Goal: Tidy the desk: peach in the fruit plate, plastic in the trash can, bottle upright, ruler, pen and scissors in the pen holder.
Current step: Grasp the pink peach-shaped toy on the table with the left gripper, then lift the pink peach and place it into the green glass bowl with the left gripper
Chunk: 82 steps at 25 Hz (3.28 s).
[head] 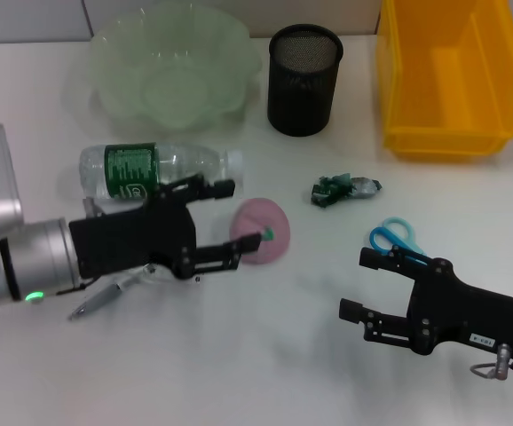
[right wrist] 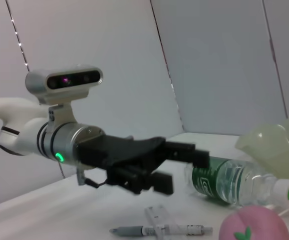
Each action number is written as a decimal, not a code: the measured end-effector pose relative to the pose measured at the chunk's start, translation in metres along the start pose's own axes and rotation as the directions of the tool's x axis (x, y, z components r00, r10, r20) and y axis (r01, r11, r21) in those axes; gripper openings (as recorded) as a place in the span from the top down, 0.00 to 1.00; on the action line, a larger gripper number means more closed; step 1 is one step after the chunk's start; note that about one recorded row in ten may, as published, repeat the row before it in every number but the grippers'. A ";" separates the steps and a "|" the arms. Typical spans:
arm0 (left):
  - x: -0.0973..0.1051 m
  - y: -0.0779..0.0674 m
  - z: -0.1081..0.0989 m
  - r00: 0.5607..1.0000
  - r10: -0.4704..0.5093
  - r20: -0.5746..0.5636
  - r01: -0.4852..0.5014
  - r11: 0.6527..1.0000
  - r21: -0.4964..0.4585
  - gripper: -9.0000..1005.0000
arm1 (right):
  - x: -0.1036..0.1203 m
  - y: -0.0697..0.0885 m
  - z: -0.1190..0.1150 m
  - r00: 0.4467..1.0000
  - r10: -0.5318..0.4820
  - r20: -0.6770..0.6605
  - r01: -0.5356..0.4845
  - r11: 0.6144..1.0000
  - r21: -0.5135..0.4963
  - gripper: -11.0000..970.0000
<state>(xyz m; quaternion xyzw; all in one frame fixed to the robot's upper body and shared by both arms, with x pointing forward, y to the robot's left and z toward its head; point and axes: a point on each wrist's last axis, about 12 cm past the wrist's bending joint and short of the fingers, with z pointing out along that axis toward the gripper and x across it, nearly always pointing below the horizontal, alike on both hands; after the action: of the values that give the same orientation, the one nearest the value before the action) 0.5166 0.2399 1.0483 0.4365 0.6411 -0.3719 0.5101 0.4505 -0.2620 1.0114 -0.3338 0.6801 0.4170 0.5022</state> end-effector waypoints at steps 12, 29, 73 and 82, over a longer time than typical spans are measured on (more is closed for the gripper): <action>-0.009 0.024 0.038 0.991 -0.027 -0.129 0.024 0.999 -0.020 0.21 | 0.006 0.006 -0.002 0.999 0.006 0.040 -0.007 0.999 0.037 0.16; 0.000 0.032 0.051 0.962 -0.018 -0.273 0.002 0.998 -0.061 0.21 | 0.008 0.008 -0.002 0.999 0.009 0.050 -0.011 0.999 0.052 0.16; -0.047 0.064 0.036 0.991 -0.050 0.126 0.088 0.945 -0.316 0.95 | 0.011 0.015 0.001 0.997 0.042 0.069 -0.045 0.998 0.037 0.16; -0.053 0.094 0.040 0.996 -0.033 0.081 0.070 0.853 -0.516 0.94 | 0.012 0.023 0.011 0.995 0.038 0.092 -0.039 0.999 0.009 0.16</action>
<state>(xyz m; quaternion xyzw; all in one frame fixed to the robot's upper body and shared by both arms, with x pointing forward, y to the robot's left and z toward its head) 0.6232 0.2254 1.0888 0.2525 0.7109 -0.2140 0.6205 0.4316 -0.2424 1.0032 -0.2983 0.6648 0.4379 0.5266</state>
